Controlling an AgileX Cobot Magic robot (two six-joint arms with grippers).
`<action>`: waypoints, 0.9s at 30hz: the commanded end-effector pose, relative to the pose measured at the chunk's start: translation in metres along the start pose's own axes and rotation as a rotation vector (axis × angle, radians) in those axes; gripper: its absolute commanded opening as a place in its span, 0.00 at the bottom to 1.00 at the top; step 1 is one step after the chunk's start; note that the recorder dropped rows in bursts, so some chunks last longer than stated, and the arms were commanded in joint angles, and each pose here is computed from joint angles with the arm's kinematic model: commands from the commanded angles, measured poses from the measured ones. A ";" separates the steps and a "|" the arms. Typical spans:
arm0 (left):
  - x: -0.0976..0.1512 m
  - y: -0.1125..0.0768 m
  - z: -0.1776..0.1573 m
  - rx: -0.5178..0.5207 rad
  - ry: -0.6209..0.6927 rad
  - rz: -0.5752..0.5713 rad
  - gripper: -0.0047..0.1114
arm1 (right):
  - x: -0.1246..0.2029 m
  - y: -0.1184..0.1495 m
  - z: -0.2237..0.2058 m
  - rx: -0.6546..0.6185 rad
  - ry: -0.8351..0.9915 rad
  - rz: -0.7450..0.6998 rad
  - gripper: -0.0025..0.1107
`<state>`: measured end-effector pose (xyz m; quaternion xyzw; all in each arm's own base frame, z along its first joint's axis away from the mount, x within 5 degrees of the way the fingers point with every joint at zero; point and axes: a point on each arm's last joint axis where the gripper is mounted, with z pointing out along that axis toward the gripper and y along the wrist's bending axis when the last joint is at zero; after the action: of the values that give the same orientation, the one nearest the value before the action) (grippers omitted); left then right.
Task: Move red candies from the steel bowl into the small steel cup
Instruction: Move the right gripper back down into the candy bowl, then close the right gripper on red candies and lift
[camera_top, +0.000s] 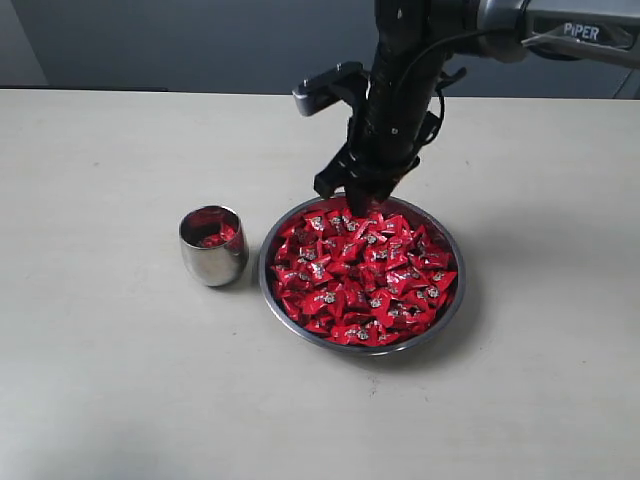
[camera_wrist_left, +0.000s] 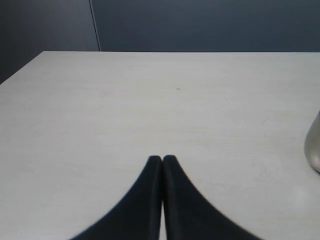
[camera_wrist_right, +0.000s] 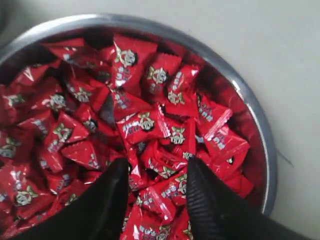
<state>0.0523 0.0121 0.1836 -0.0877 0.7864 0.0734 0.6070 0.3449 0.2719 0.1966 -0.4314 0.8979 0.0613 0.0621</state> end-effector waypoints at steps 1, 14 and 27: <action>0.001 -0.001 0.000 0.009 -0.008 0.000 0.04 | 0.018 -0.006 0.023 0.040 0.068 0.030 0.36; 0.001 -0.001 0.000 0.009 -0.008 0.000 0.04 | 0.025 -0.017 0.030 0.166 0.079 0.084 0.36; 0.001 -0.001 0.000 0.009 -0.008 0.000 0.04 | 0.024 -0.011 0.036 0.098 0.077 0.142 0.36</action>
<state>0.0523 0.0121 0.1836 -0.0877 0.7864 0.0734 0.6070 0.3399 0.2541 0.1600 -0.3709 0.9272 0.0041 0.0521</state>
